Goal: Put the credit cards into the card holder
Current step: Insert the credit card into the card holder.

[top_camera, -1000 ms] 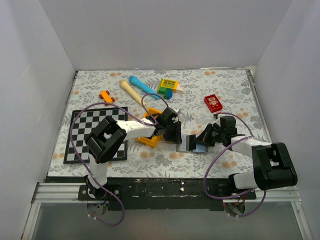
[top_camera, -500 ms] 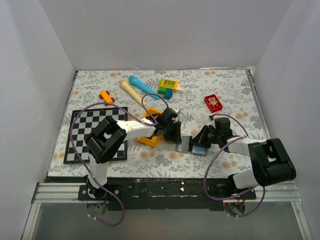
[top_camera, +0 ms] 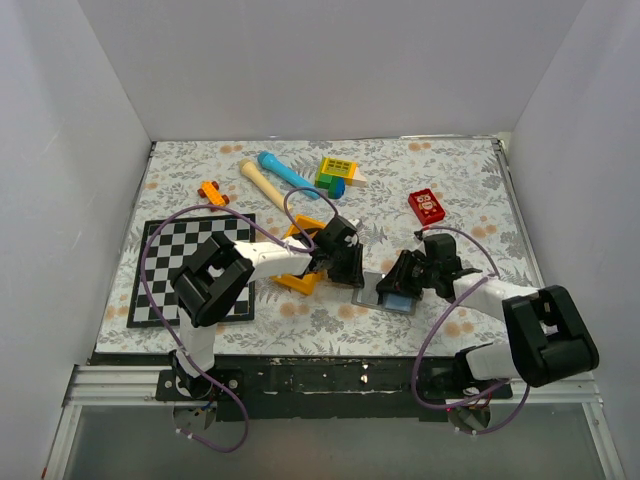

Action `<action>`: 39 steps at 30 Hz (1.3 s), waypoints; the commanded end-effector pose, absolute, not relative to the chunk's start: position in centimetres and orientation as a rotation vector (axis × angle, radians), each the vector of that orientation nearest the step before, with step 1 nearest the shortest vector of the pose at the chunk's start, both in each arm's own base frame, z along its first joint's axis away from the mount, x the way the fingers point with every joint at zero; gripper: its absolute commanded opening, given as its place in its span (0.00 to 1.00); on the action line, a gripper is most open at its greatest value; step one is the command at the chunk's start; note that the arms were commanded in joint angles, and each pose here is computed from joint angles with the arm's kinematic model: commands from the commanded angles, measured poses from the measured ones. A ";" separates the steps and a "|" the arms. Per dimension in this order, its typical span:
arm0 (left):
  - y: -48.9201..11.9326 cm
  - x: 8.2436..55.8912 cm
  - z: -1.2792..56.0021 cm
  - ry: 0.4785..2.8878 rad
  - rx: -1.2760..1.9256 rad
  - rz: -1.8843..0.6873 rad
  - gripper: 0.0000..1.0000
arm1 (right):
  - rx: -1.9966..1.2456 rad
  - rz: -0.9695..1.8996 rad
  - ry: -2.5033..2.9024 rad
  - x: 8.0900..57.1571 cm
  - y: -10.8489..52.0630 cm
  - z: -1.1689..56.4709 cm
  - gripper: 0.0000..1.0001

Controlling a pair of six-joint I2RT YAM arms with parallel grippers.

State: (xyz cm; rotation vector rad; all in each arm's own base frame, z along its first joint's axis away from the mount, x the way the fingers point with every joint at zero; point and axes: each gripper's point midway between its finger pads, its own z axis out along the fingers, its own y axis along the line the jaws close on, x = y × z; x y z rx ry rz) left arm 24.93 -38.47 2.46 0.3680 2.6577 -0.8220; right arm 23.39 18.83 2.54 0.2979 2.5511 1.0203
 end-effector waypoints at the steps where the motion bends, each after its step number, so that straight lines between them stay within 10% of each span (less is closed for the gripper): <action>1: -38.9 23.8 2.2 2.666 0.407 -0.836 0.25 | 0.244 0.869 2.621 22.3 17.3 3.0 0.39; 12: -38.9 23.7 2.1 2.668 0.404 -0.842 0.25 | 0.210 0.686 2.648 21.3 14.9 5.3 0.54; 20: -39.1 23.7 2.2 2.664 0.407 -0.852 0.25 | 0.209 0.705 2.640 21.7 15.2 5.0 0.01; 39: -39.1 23.7 2.3 2.663 0.412 -0.857 0.25 | 0.163 0.779 2.678 22.3 17.0 3.8 0.01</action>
